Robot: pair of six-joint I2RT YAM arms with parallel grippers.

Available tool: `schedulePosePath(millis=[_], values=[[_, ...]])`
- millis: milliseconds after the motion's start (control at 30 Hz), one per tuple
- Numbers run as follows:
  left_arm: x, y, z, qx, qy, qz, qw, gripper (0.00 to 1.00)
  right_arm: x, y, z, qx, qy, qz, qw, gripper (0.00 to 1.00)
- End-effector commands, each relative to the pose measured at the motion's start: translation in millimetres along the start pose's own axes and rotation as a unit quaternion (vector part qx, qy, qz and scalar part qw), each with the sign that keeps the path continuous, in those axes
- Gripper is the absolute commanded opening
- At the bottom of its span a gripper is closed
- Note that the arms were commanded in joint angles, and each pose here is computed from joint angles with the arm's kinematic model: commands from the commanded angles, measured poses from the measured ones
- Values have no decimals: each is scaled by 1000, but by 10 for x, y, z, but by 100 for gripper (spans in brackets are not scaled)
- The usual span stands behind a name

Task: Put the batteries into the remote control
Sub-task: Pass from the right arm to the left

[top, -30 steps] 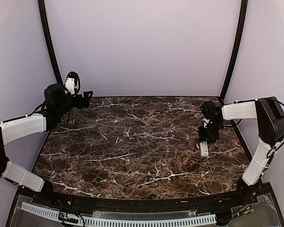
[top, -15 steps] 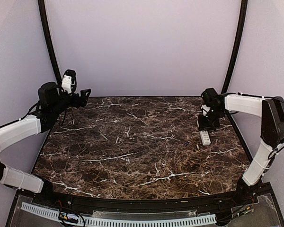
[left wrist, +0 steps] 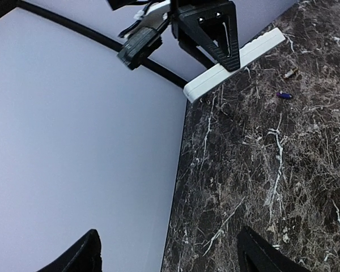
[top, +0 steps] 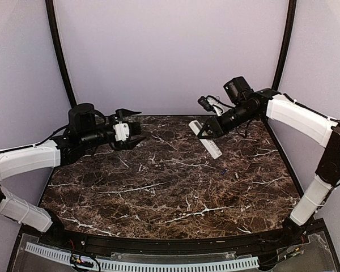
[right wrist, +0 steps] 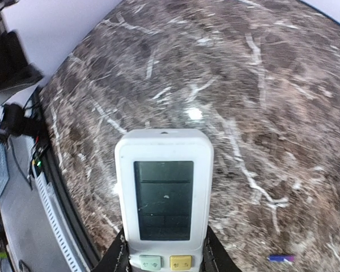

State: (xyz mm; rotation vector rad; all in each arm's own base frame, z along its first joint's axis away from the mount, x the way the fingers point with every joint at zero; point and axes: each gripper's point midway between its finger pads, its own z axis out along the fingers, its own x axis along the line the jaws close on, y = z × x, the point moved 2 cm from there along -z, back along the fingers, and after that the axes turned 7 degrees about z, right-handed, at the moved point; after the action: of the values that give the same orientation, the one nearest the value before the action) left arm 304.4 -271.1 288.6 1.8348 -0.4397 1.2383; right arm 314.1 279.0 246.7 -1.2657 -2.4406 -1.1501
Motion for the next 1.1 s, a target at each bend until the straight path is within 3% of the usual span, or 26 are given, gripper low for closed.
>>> schedulePosePath(millis=[0, 233, 400, 667, 767, 967, 1033, 1067], values=[[-164, 198, 129, -41, -48, 138, 988, 82, 548, -139, 333, 64, 98, -67, 991, 0], [-610, 411, 302, -65, -116, 155, 979, 87, 805, -299, 783, 122, 141, -92, 978, 0], [-869, 436, 368, -59, -152, 160, 974, 71, 949, -287, 909, 130, 160, -109, 973, 0], [-969, 343, 417, -40, -159, 169, 972, 63, 1006, -292, 962, 130, 174, -114, 969, 0], [-952, 326, 485, -35, -144, 180, 972, 51, 1037, -302, 969, 131, 180, -121, 967, 0], [-968, 266, 542, -19, -137, 189, 972, 49, 1067, -337, 963, 137, 194, -124, 964, 0], [-954, 247, 563, -15, -131, 191, 973, 45, 1082, -348, 968, 139, 198, -125, 962, 0], [-945, 250, 573, -15, -128, 192, 973, 38, 1088, -357, 976, 140, 199, -126, 962, 0]])
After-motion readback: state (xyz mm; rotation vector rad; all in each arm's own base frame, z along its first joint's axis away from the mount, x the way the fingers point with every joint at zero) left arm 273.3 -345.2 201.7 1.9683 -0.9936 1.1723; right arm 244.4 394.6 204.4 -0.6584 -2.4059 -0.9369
